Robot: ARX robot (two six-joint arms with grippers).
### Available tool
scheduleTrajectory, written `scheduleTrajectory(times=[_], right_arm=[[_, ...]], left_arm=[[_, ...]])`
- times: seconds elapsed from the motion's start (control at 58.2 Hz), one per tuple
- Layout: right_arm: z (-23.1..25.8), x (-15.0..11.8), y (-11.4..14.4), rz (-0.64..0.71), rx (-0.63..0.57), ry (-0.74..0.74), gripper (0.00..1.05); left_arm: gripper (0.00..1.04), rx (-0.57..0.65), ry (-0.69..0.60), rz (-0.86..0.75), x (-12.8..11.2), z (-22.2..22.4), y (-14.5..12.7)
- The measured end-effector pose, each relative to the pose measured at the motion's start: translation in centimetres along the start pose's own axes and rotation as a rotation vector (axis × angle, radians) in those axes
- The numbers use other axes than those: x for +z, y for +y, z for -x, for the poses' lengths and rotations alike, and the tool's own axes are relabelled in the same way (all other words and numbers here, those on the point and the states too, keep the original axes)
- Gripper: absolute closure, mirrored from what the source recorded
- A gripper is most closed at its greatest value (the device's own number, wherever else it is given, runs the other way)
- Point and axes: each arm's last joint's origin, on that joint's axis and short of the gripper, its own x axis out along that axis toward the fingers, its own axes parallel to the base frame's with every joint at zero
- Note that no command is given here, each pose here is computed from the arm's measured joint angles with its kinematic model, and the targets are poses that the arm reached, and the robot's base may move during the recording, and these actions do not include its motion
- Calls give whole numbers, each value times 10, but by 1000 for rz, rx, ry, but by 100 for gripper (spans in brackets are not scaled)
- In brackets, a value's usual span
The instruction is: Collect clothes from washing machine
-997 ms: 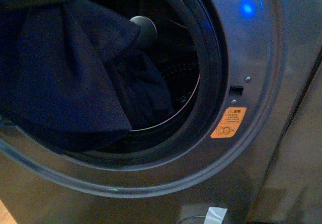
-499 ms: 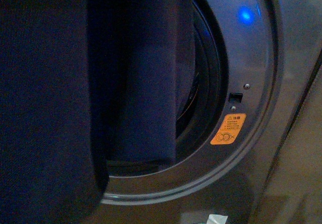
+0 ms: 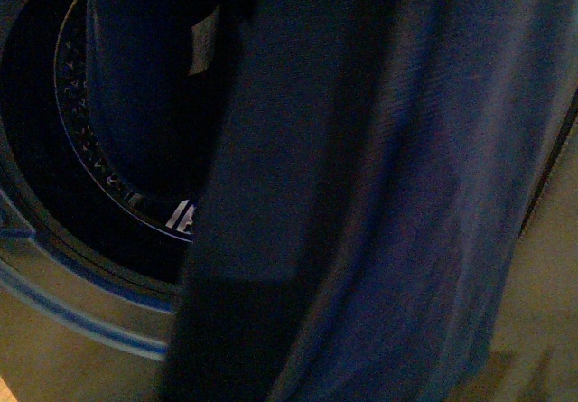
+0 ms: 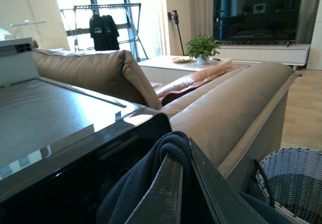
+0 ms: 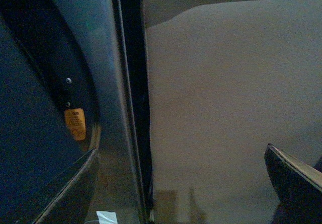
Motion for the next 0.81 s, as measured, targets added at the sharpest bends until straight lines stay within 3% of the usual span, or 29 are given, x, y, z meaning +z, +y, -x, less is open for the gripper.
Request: scheduleTrajectory(times=[0.464, 0.808], right_arm=[[0, 0, 0, 0, 0, 0, 7], [0, 0, 0, 0, 0, 0, 7]], left_arm=[[101, -118, -76, 27, 50, -22, -32], [101, -122, -78, 30, 52, -23, -33]])
